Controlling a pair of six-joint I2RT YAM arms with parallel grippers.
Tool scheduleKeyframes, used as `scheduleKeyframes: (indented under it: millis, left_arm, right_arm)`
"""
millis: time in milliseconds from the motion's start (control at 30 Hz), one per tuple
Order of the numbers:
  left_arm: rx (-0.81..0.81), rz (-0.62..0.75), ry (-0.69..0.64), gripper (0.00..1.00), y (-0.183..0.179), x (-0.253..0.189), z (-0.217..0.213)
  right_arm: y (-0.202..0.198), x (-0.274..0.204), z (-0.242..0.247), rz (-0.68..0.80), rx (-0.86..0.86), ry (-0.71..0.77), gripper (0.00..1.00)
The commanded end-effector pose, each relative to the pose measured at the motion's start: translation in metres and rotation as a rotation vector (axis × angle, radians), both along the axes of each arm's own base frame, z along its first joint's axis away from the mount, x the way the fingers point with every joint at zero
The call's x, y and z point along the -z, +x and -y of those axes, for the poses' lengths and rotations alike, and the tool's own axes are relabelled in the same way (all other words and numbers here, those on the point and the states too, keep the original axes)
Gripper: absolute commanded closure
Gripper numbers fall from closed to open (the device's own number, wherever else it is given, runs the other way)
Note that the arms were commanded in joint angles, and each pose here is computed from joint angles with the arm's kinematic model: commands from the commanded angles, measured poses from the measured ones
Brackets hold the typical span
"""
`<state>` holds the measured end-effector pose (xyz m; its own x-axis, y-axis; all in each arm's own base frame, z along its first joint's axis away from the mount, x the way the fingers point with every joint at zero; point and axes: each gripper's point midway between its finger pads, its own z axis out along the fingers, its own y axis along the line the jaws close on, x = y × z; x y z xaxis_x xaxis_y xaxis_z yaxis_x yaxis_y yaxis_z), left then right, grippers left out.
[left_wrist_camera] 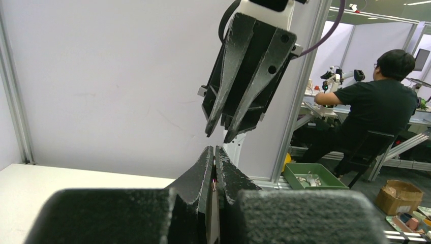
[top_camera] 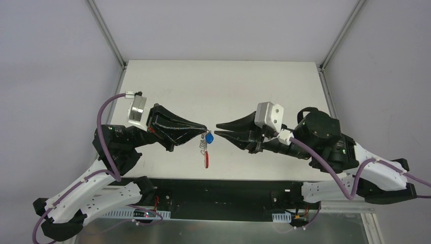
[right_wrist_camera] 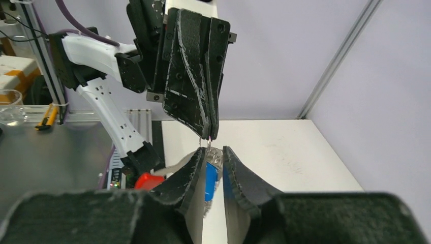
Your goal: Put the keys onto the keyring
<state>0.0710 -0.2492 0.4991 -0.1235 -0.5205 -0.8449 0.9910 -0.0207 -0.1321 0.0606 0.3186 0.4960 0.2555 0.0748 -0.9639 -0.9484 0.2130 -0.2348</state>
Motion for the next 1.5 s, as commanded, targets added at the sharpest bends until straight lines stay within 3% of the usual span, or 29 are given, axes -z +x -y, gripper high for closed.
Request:
scheduleKeyframes:
  millis: [0, 500, 1100, 1467]
  left_arm:
    - [0.01, 0.069, -0.067, 1.0, -0.014, -0.019, -0.012]
    - [0.019, 0.086, -0.078, 1.0, -0.022, -0.02, -0.019]
    - [0.037, 0.103, -0.091, 1.0, -0.031, -0.02, -0.026]
    - [0.037, 0.106, -0.094, 1.0, -0.032, -0.02, -0.027]
  right_arm:
    - [-0.01, -0.007, 0.002, -0.109, -0.036, -0.029, 0.8]
    - [-0.016, -0.004, -0.008, -0.257, -0.056, -0.072, 0.78]
    - [-0.022, -0.01, -0.028, -0.321, -0.133, -0.067, 0.78]
    - [-0.021, -0.011, -0.032, -0.338, -0.148, -0.065, 0.87]
